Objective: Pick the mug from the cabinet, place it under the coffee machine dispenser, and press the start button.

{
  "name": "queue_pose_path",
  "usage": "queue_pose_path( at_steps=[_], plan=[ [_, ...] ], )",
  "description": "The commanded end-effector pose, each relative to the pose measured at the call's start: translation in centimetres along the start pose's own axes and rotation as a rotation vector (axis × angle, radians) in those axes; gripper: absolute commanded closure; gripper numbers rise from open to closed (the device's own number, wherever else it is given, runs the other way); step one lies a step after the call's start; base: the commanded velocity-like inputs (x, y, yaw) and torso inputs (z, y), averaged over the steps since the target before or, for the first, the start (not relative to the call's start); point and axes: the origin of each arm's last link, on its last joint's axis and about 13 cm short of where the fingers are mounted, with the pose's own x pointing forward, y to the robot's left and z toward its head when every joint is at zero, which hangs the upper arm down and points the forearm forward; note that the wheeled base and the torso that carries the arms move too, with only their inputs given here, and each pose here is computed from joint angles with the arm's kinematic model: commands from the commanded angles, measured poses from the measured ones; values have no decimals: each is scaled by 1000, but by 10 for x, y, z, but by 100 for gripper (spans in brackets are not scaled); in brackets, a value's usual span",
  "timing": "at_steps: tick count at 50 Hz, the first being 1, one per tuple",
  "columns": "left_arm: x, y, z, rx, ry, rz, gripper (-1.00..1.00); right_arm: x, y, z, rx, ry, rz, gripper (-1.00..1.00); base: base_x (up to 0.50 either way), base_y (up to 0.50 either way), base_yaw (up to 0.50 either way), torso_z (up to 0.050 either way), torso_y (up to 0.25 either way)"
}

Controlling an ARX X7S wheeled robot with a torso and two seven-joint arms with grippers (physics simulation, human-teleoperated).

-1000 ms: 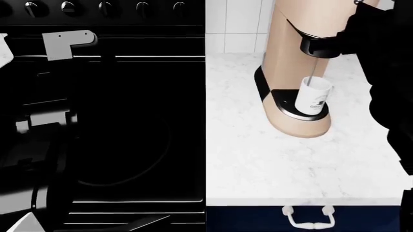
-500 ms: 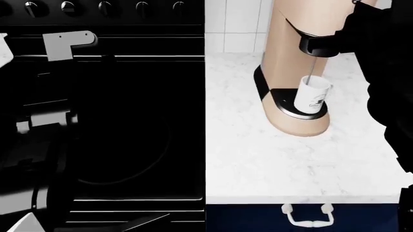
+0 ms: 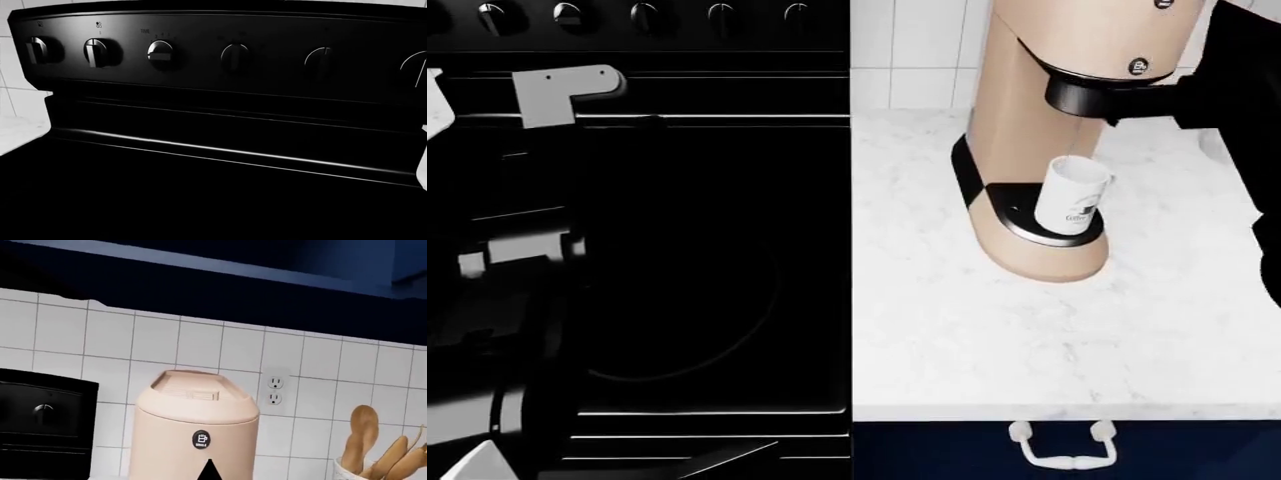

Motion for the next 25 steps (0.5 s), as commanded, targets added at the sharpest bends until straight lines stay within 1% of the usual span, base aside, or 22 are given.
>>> queue_pose_path(
  at_steps=[1,3,4,5,10,12,18,25],
  plan=[
    [0,3,2,1,-9,-9,-100,-60,-7,13,-9,-72,3,100,0,0,0,0,0],
    [-3,3,4,9,-22,-32,-100,-72,-7,15,-6,-83,4,100,0,0,0,0,0],
    [-9,3,3,10,-14,-45,-100,-77,-7,15,-6,-86,4,100,0,0,0,0,0],
    [-16,2,6,15,-32,-59,-100,-82,-6,14,-7,-87,7,-100,0,0,0,0,0],
    [-55,1,19,11,-93,-147,-100,-99,0,6,3,-82,23,-100,0,0,0,0,0],
    [-76,-1,21,8,-114,-198,-100,-104,1,3,16,-79,25,-100,0,0,0,0,0],
    [-130,-7,21,-1,-164,-334,-100,-115,5,-3,43,-82,38,-100,0,0,0,0,0],
    [-184,-20,22,9,-219,-489,-100,-123,9,-6,65,-88,60,-100,0,0,0,0,0]
  ],
)
